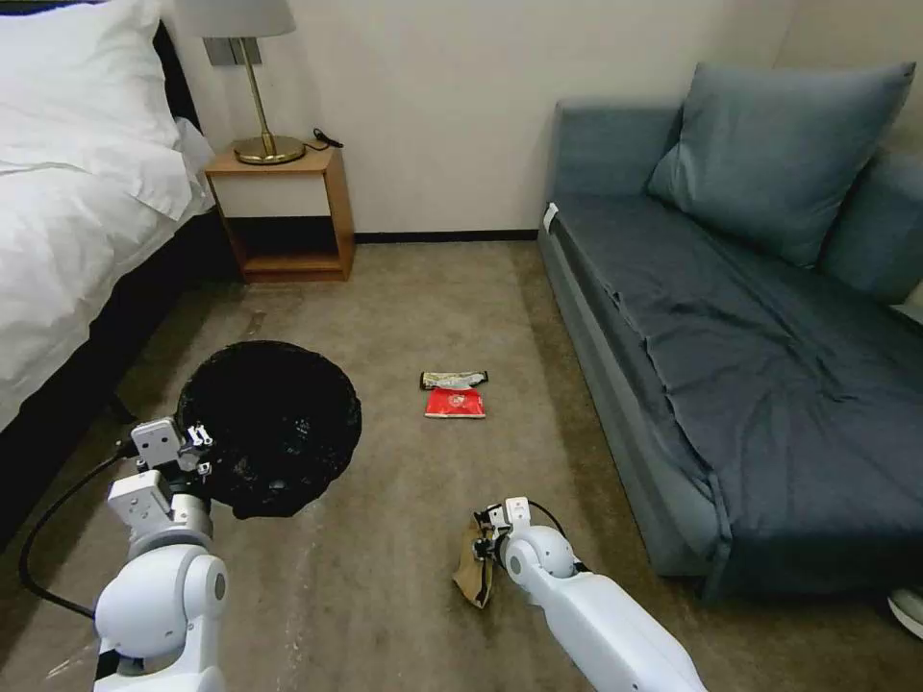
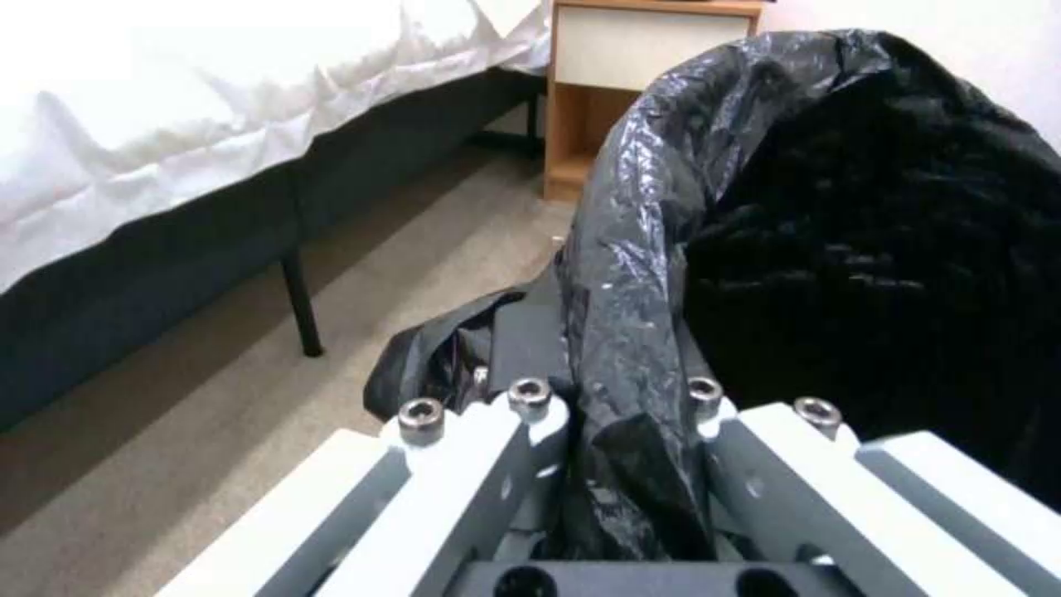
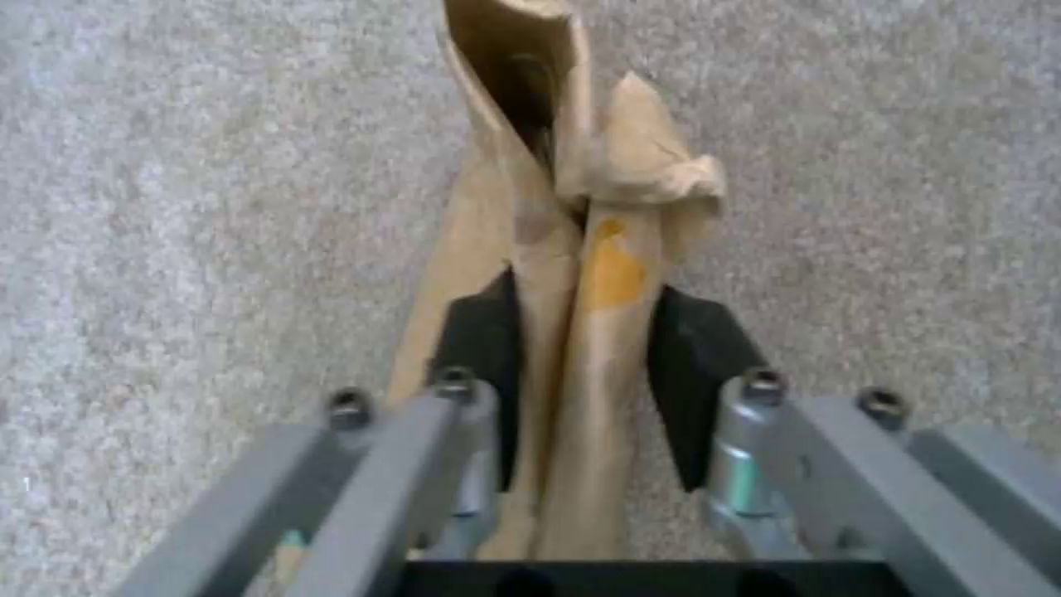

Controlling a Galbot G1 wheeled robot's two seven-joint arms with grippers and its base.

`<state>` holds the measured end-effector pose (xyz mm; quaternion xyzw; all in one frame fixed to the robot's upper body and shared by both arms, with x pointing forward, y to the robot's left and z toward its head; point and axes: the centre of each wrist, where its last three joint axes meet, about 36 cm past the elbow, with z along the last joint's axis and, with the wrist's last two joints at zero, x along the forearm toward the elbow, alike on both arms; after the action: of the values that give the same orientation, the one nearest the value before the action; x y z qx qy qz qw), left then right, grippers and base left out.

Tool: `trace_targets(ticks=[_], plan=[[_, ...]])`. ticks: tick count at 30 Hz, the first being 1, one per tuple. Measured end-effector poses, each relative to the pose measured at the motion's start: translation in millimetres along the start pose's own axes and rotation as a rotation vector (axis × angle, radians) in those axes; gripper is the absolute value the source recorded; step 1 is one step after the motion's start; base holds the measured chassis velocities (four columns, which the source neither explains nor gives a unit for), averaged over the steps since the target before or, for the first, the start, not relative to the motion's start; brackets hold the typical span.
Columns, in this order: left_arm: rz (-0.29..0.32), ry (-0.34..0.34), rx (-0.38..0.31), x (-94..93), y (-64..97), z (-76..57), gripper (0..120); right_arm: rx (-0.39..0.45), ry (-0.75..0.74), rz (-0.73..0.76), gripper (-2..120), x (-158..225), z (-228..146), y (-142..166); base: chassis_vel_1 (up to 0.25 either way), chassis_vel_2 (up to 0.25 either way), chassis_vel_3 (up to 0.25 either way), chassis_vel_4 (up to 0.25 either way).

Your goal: Pick up the trash bin, then pick up the garbage on the floor and place it into the trash bin.

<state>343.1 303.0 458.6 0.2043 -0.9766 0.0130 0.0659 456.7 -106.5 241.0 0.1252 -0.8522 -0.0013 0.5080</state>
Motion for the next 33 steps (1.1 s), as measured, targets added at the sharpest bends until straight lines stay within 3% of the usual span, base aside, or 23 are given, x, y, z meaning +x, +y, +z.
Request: trace_targets(ticks=[2, 4, 6, 13, 22, 28, 33], plan=[[-0.002, 0.002, 0.001, -0.5, 0.3, 0.5, 4, -0.003, -0.002, -0.002, 17, 1, -1, 0, 0.000, 0.000, 0.000, 0.000], [-0.007, 0.002, 0.001, -1.3, 2.7, 0.7, 4, -0.003, -0.009, -0.001, 2, 4, -2, -3, 0.000, 0.000, 0.000, 0.000], [-0.010, 0.004, 0.001, -2.0, 4.0, 1.1, 4, -0.003, -0.012, 0.001, 0, 5, -2, -4, 0.000, 0.000, 0.000, 0.000], [-0.012, 0.005, 0.006, -5.0, 5.5, 1.6, 4, 0.001, -0.078, 0.006, 0, 16, -18, -7, 0.000, 0.000, 0.000, 0.000], [-0.013, 0.011, 0.008, -6.9, 5.6, 5.4, 4, -0.010, -0.264, -0.038, 0, 68, -100, 8, 0.000, 0.000, 0.000, 0.000], [-0.011, 0.016, 0.007, -7.9, 4.0, 8.2, 4, 0.053, -0.456, -0.086, 0, 126, -166, 50, 0.000, 0.000, 0.000, 0.000], [-0.010, 0.018, 0.007, -9.5, 3.0, 10.3, 4, 0.119, -0.558, -0.153, 0, 173, -197, 88, 0.000, 0.000, 0.000, 0.000]])
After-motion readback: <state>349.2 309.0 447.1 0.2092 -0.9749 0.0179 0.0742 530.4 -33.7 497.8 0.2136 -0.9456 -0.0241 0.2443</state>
